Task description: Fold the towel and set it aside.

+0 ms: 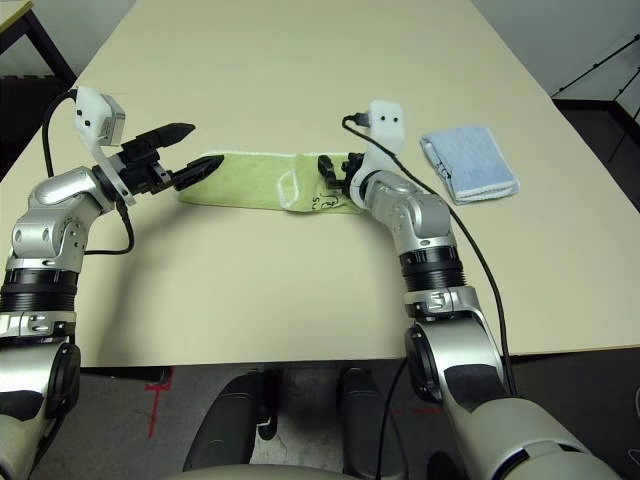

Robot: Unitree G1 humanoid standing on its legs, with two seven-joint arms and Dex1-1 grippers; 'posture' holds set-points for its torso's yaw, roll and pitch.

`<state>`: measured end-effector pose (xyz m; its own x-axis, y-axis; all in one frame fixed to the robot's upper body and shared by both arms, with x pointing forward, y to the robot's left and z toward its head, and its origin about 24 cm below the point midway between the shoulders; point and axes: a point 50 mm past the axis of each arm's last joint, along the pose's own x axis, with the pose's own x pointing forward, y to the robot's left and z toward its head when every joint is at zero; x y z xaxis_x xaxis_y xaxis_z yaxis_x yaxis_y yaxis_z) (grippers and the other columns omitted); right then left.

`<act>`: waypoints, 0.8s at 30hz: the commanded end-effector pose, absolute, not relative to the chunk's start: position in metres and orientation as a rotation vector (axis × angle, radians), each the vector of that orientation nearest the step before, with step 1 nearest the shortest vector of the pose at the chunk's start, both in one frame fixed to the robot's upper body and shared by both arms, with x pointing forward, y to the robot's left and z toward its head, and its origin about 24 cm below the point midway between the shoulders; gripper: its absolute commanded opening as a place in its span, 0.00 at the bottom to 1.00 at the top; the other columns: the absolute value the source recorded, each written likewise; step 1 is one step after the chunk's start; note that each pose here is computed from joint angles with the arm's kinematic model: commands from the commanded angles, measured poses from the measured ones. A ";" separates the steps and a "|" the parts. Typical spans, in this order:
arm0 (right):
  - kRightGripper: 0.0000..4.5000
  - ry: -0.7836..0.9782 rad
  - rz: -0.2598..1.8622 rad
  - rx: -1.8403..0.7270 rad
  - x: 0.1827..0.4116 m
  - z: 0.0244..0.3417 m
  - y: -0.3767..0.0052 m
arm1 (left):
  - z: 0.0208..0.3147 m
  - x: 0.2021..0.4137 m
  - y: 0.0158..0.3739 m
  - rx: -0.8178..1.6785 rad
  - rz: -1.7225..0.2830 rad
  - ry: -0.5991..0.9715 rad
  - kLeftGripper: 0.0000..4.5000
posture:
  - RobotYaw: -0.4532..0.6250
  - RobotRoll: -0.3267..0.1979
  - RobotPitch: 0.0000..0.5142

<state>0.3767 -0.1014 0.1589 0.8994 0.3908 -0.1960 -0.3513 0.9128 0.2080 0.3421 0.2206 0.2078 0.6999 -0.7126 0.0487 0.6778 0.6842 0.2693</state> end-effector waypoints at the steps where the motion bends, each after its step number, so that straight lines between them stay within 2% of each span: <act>1: 0.70 0.230 0.403 0.152 0.375 0.154 -0.098 | 0.214 0.340 0.220 0.248 -0.783 -0.180 1.00 | 0.56 0.62 0.24; 9: 0.01 0.346 0.433 0.191 0.373 0.130 -0.087 | 0.215 0.339 0.222 0.251 -0.767 -0.178 1.00 | 0.56 0.62 0.24; 16: 0.01 0.418 0.448 0.188 0.367 0.112 -0.088 | 0.214 0.339 0.226 0.240 -0.726 -0.181 1.00 | 0.58 0.62 0.24; 19: 0.16 0.365 0.442 0.228 0.371 0.125 -0.090 | 0.214 0.343 0.232 0.203 -0.644 -0.194 1.00 | 0.58 0.62 0.24; 24: 0.58 0.232 0.452 0.240 0.375 0.158 -0.098 | 0.213 0.347 0.242 0.123 -0.502 -0.182 1.00 | 0.58 0.62 0.24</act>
